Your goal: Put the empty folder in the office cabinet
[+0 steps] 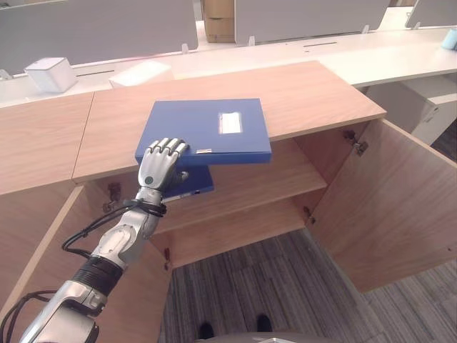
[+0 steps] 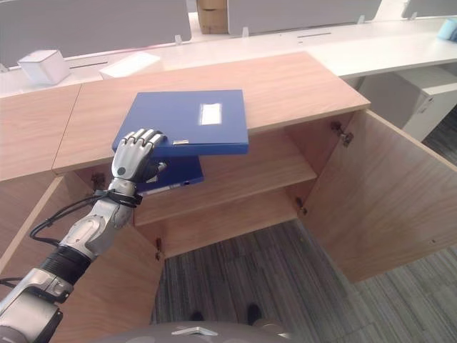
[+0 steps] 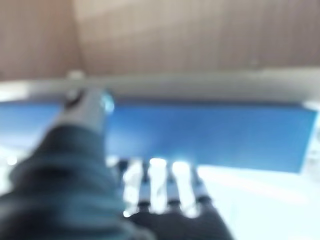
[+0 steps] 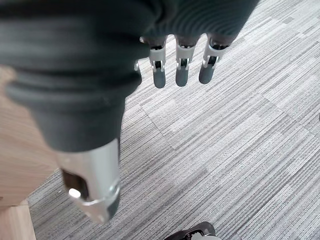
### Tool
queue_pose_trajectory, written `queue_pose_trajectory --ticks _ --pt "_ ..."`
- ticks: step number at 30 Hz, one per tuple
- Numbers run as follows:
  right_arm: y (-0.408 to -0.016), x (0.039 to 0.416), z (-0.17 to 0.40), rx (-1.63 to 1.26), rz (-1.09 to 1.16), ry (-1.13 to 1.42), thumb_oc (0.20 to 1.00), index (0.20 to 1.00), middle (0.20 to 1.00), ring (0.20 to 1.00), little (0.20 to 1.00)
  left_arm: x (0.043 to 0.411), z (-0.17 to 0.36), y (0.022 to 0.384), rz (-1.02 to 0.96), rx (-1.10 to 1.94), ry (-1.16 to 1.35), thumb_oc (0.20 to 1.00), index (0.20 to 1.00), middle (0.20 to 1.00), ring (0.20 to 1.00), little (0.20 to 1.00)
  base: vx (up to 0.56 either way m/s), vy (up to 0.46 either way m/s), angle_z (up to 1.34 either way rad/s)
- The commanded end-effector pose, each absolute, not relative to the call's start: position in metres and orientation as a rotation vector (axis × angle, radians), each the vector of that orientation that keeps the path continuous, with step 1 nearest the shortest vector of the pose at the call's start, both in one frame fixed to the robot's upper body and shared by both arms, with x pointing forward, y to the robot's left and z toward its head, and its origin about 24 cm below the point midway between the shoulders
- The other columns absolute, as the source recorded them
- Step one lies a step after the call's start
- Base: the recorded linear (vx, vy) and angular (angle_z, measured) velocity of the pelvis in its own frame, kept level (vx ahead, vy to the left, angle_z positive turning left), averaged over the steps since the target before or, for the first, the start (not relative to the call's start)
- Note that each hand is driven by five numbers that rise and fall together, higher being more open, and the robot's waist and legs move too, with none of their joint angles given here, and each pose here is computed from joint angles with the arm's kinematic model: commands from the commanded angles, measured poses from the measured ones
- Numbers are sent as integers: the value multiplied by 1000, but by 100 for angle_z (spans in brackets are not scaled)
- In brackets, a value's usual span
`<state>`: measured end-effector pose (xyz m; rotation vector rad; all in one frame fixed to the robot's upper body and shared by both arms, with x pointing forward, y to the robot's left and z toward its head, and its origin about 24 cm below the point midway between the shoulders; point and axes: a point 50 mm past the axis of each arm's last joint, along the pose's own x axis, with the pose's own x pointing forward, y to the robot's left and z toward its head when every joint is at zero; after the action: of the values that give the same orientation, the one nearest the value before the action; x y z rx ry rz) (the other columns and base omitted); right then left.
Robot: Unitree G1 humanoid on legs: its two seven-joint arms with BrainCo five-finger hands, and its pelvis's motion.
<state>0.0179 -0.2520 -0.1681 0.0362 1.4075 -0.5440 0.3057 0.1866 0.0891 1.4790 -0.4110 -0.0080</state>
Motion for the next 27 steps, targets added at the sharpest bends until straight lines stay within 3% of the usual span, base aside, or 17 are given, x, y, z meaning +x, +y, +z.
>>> queue_pose_trajectory --ticks 1,22,23,24,27 --pt "-264 20 -165 21 -602 1403 1000 1000 1000 1000 1000 309 91 200 -4 1469 -356 200 200 200 200 200 33 4 -4" --pt "-264 13 -165 34 -627 1419 1000 1000 1000 1000 1000 306 85 203 -11 1473 -341 200 200 200 200 200 0 0 0" --pt "-264 13 -165 34 -628 1418 1000 1000 1000 1000 1000 306 85 203 -9 1473 -343 570 570 570 570 570 0 0 0" --pt "-264 14 -165 33 -628 1415 1000 1000 1000 1000 1000 306 86 202 -9 1473 -350 1000 1000 1000 1000 1000 0 0 0" --pt "-263 14 -165 29 -623 1417 1000 1000 1000 1000 1000 306 85 202 -6 1472 -351 1000 1000 1000 1000 1000 0 0 0"
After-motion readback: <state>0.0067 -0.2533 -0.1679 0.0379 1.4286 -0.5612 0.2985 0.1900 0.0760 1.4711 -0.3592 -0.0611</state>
